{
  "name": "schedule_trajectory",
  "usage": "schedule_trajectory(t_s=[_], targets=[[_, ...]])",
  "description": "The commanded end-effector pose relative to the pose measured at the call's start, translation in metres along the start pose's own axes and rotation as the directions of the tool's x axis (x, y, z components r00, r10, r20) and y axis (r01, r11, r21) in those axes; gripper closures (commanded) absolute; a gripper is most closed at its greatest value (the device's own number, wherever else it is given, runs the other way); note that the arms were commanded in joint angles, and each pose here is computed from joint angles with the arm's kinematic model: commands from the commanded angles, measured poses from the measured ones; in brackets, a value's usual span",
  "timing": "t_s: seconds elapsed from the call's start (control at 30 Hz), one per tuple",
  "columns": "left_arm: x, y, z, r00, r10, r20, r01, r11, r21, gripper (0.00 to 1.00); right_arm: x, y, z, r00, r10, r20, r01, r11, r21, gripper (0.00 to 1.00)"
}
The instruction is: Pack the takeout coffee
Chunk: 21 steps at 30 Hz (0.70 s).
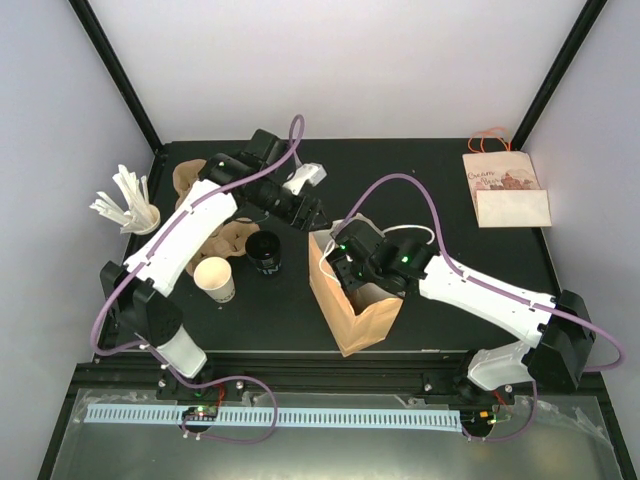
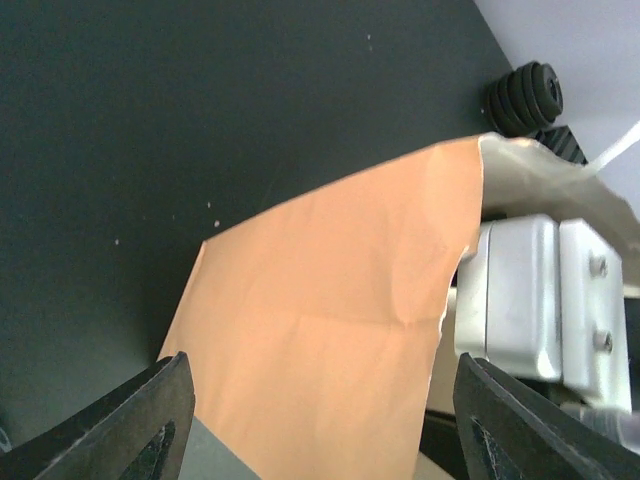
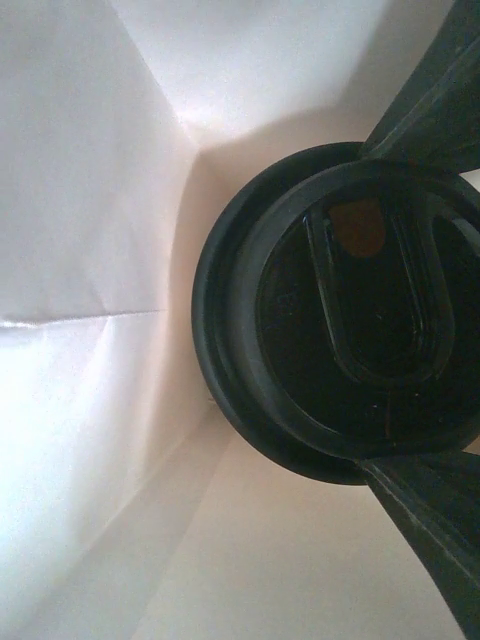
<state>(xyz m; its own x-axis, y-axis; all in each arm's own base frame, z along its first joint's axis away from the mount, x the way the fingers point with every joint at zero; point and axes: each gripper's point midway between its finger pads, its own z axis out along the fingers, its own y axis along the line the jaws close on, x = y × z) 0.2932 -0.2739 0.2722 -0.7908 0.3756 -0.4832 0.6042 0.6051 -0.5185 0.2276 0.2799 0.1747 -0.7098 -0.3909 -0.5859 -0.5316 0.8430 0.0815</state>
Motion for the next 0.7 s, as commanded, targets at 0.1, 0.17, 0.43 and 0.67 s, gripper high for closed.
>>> schedule_trajectory(t_s=[0.1, 0.17, 0.43, 0.67], targets=[[0.018, -0.019, -0.016, 0.999, 0.053, 0.012, -0.053, 0.998, 0.032, 0.28, 0.002, 0.002, -0.002, 0.999, 0.051, 0.006, -0.051, 0.998, -0.021, 0.71], [0.022, -0.020, -0.016, 0.998, 0.056, 0.010, -0.056, 0.998, 0.038, 0.33, 0.003, 0.002, -0.002, 0.998, 0.059, 0.002, -0.059, 0.998, -0.022, 0.72], [0.025, -0.020, -0.002, 0.997, 0.075, -0.023, -0.074, 0.997, 0.036, 0.55, 0.007, 0.002, 0.002, 0.998, 0.060, -0.021, -0.060, 0.998, -0.018, 0.73], [0.010, -0.011, 0.004, 0.991, 0.130, -0.036, -0.133, 0.988, -0.081, 0.59, 0.007, 0.002, 0.001, 0.999, 0.045, -0.026, -0.045, 0.999, -0.016, 0.73]])
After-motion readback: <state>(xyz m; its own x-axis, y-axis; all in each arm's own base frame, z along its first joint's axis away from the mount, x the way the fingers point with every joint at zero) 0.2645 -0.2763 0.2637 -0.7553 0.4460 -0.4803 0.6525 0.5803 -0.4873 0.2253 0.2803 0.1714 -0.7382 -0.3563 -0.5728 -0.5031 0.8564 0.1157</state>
